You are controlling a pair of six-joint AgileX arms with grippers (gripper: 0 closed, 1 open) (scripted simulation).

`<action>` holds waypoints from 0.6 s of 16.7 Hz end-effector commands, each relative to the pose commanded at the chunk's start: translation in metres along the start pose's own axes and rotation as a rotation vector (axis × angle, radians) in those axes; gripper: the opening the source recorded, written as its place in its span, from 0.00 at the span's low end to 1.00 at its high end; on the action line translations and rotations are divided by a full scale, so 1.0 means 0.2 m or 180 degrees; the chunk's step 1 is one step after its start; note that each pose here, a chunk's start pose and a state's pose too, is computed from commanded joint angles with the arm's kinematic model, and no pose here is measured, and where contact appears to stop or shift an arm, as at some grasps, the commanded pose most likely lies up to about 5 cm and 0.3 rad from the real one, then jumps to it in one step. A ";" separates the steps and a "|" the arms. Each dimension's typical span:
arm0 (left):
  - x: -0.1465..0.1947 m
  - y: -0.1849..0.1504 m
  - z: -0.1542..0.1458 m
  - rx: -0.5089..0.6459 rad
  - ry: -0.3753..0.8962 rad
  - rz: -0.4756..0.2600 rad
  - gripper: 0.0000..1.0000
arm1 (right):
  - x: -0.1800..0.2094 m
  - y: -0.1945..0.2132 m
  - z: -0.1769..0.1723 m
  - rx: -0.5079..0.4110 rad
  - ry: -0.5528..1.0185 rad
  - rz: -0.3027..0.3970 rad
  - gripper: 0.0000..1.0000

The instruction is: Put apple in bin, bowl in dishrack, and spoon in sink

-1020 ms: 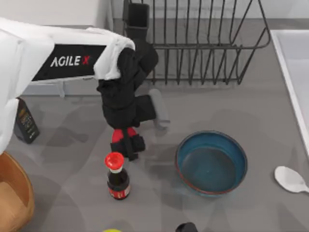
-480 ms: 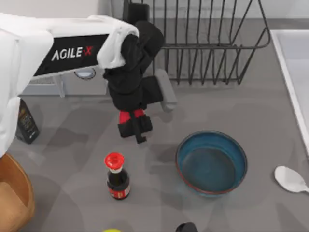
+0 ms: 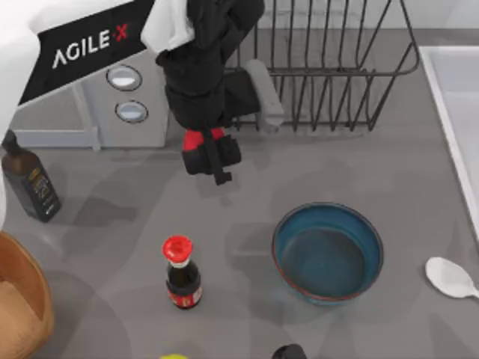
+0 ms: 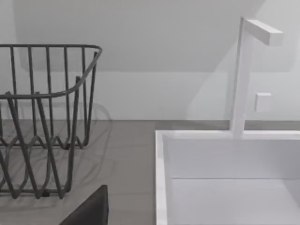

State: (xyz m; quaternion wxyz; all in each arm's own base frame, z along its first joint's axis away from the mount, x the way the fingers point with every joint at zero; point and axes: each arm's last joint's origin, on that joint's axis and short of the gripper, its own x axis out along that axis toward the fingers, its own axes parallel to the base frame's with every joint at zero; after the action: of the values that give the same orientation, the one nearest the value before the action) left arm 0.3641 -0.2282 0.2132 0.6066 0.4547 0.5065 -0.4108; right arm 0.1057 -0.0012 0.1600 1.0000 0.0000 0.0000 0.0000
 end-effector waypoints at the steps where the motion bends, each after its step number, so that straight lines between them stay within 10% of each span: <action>1: 0.00 -0.02 -0.02 0.0022 0.0076 -0.0121 0.00 | 0.00 0.00 0.00 0.0000 0.0000 0.0000 1.00; 10: -0.01 -0.06 -0.10 0.0047 0.0218 -0.0438 0.00 | 0.00 0.00 0.00 0.0000 0.0000 0.0000 1.00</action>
State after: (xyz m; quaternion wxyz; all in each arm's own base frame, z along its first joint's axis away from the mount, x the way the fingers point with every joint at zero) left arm 0.3472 -0.2125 0.2117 0.5559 0.4370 0.5539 -0.4395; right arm 0.1057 -0.0012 0.1600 1.0000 0.0000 0.0000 0.0000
